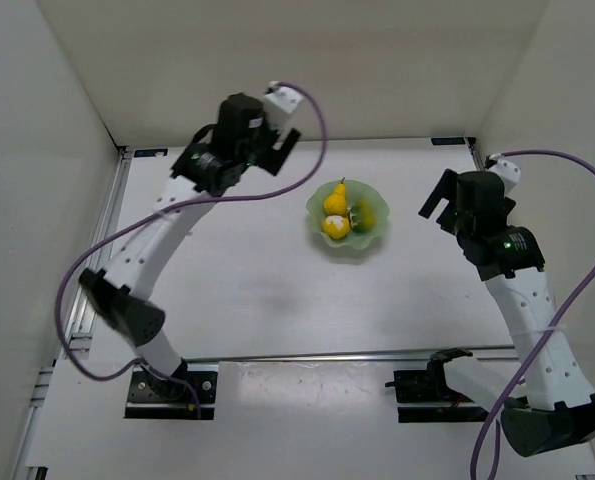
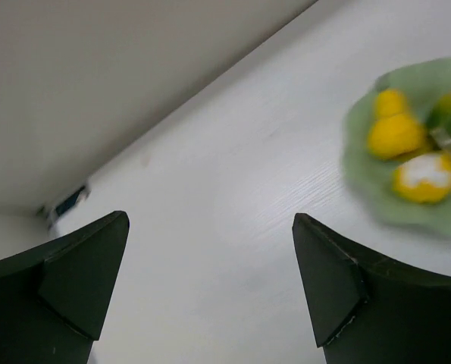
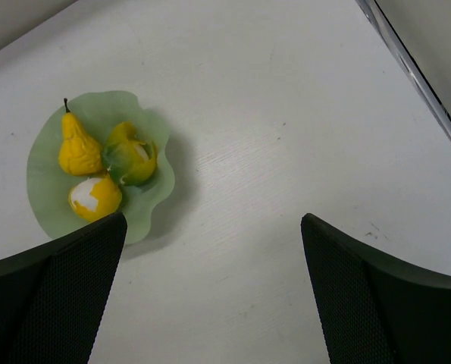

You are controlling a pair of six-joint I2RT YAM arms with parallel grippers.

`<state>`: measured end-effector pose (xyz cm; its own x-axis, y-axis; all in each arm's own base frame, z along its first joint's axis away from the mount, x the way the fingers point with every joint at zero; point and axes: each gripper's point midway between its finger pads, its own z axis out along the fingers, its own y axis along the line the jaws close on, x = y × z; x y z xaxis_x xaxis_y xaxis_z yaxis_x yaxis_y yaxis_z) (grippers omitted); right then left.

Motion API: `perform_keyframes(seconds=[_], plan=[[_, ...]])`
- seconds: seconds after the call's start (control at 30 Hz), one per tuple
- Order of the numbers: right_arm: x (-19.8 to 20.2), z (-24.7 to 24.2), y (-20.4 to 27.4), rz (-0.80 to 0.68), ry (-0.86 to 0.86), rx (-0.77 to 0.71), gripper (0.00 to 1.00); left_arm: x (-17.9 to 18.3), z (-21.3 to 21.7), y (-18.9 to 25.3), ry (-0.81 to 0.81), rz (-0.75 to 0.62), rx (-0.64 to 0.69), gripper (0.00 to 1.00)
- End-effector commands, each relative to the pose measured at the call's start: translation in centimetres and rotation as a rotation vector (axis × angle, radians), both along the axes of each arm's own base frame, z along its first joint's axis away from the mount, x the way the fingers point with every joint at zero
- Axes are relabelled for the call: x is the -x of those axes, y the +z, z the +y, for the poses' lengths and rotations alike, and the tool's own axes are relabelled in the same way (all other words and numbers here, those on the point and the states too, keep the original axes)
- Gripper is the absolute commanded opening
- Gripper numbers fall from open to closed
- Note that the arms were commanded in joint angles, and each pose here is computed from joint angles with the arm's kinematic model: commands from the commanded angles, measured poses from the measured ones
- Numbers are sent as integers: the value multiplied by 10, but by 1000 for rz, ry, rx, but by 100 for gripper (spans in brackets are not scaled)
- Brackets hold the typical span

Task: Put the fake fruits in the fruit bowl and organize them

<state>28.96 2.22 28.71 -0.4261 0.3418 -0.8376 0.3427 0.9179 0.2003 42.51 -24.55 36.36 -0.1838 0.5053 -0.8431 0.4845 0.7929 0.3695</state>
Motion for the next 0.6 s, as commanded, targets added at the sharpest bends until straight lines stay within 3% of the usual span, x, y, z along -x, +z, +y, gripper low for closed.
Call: perform_keyframes(seconds=[0.0,0.03,0.1,0.13,0.23,0.33,0.57], plan=[[19,-17,-19,71,-106,-25,100,0,119,-71,344,160,-140,100],[32,-25,-32,136,-144,-12,100,13,169,-110,459,282,-155,100],[46,-42,-35,157,-233,-22,100,38,219,-126,571,361,-108,100],[56,-47,-43,193,-247,-13,100,59,257,-158,658,466,-66,100],[68,-54,-46,178,-263,-12,100,102,319,-170,826,498,14,100],[79,-57,-50,167,-277,-22,100,132,328,-187,888,542,64,100],[82,-53,-52,159,-271,-53,100,157,326,-197,925,601,96,100]])
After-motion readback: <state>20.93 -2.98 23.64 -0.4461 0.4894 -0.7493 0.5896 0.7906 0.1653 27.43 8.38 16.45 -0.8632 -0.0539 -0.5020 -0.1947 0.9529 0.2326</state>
